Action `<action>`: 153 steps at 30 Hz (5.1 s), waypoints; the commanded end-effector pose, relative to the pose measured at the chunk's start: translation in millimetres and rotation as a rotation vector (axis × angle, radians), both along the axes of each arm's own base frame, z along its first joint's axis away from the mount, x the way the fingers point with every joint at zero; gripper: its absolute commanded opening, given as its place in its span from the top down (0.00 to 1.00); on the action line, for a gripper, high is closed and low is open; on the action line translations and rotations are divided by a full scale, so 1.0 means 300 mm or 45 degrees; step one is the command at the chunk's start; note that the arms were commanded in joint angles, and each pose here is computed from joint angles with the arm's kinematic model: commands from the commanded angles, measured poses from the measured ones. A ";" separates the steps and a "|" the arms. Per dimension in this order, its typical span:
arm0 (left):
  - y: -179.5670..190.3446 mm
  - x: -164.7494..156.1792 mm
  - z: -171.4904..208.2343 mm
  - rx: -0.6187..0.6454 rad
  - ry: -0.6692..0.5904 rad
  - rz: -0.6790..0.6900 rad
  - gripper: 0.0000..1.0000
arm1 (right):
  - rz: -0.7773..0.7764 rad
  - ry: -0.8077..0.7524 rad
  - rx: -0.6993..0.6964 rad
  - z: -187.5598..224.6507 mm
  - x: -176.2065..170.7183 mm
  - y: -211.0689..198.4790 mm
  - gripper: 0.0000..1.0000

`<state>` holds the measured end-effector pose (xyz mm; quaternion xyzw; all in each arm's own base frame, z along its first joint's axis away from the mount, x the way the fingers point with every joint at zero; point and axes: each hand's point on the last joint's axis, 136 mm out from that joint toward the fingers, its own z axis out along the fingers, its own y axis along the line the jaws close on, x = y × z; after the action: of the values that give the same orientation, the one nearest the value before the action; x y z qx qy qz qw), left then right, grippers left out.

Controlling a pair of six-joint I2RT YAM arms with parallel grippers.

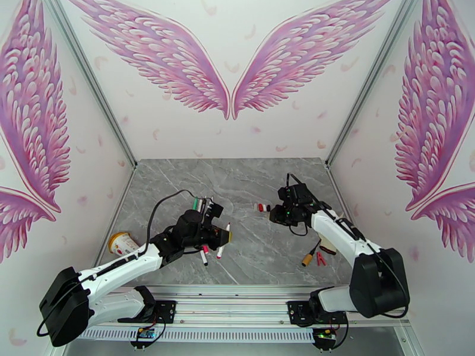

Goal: Open the pen caps

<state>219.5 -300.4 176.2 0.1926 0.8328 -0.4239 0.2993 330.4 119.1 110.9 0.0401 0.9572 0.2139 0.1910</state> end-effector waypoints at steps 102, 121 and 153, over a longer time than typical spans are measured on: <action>0.163 0.657 -0.351 1.076 0.096 0.668 0.95 | 0.079 -0.246 0.533 0.123 -0.063 0.109 0.01; 0.214 0.789 -0.497 1.254 0.150 0.723 0.86 | 0.077 -0.280 0.512 0.172 -0.099 0.102 0.01; 0.341 0.379 -0.297 0.881 0.402 0.769 0.68 | 0.187 -0.284 0.447 0.202 -0.164 0.191 0.01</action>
<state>359.9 -202.7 102.0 -0.0113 0.9716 -0.0168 0.2356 277.6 176.7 162.9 -0.0121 0.8748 0.4104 0.2571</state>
